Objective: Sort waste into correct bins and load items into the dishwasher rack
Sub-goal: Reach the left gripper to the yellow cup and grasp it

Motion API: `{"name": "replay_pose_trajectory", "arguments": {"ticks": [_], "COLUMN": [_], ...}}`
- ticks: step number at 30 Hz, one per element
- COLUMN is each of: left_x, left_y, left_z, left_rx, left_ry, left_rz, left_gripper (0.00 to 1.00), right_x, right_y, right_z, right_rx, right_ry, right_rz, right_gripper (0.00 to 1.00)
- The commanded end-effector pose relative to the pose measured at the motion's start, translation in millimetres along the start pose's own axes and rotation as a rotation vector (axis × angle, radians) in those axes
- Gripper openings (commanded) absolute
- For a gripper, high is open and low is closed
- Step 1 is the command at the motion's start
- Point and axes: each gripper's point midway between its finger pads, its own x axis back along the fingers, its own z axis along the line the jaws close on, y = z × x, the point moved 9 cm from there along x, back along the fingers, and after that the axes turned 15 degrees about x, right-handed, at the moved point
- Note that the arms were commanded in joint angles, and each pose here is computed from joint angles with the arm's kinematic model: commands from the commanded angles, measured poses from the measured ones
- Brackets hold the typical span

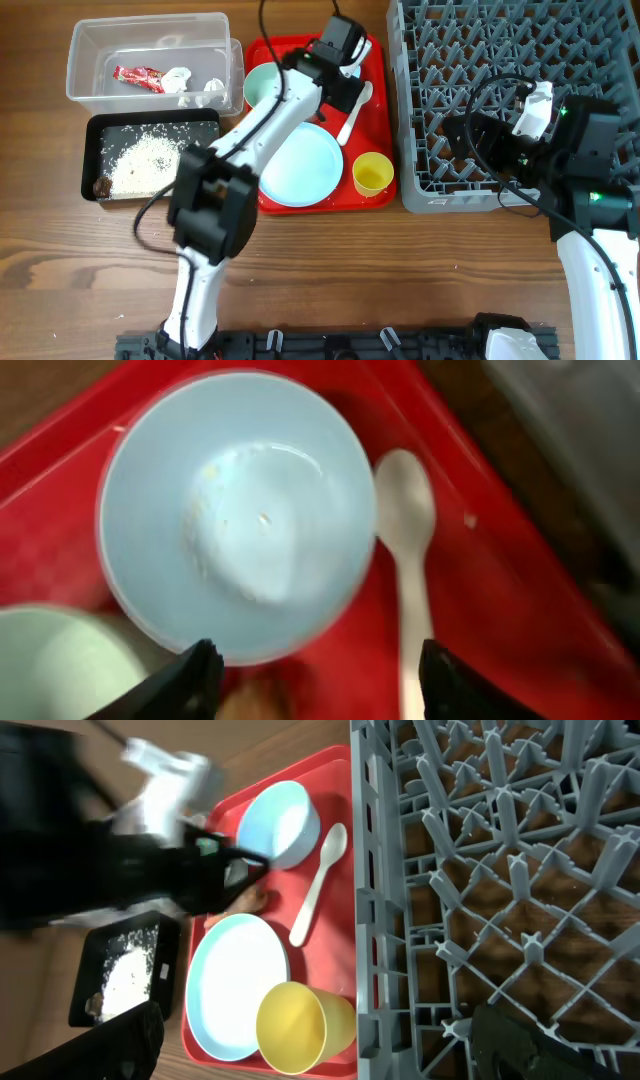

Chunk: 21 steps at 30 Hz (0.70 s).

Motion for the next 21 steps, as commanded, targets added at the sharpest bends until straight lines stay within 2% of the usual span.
{"name": "replay_pose_trajectory", "arguments": {"ticks": [1, 3, 5, 9, 13, 17, 18, 19, 21], "left_x": [77, 82, 81, 62, 32, 16, 13, 11, 9], "left_y": [-7, -26, -39, -58, -80, -93, -96, -99, -101], "left_z": [-15, -23, -31, -50, -50, -44, -43, -42, -42], "left_rx": [0.036, 0.053, 0.064, 0.032, 0.071, 0.082, 0.082, 0.082, 0.083], "left_ry": [-0.248, -0.352, -0.417, -0.408, -0.215, -0.142, -0.14, -0.137, -0.135], "left_rz": [0.081, 0.221, 0.318, 0.403, 0.478, 0.519, 0.527, 0.534, 0.54], "left_gripper": [0.65, 0.75, 0.76, 0.73, 0.7, 0.67, 0.63, 0.55, 0.25], "right_x": [1, 1, 1, 1, 1, 1, 1, 1, 1], "right_y": [5, 5, 5, 5, 4, 4, 4, 4, 4], "right_z": [3, 3, 3, 3, 3, 3, 3, 3, 3], "right_rx": [0.002, 0.003, 0.003, 0.002, 0.004, 0.006, 0.006, 0.006, 0.006], "right_ry": [0.019, 0.019, 0.019, 0.019, 0.019, 0.018, 0.018, 0.018, 0.018], "right_rz": [-0.011, -0.011, -0.011, -0.01, -0.004, -0.005, -0.005, -0.005, -0.006], "right_gripper": [1.0, 1.0, 1.0, 1.0, 1.0, 1.0, 1.0, 1.0, 1.0]}}
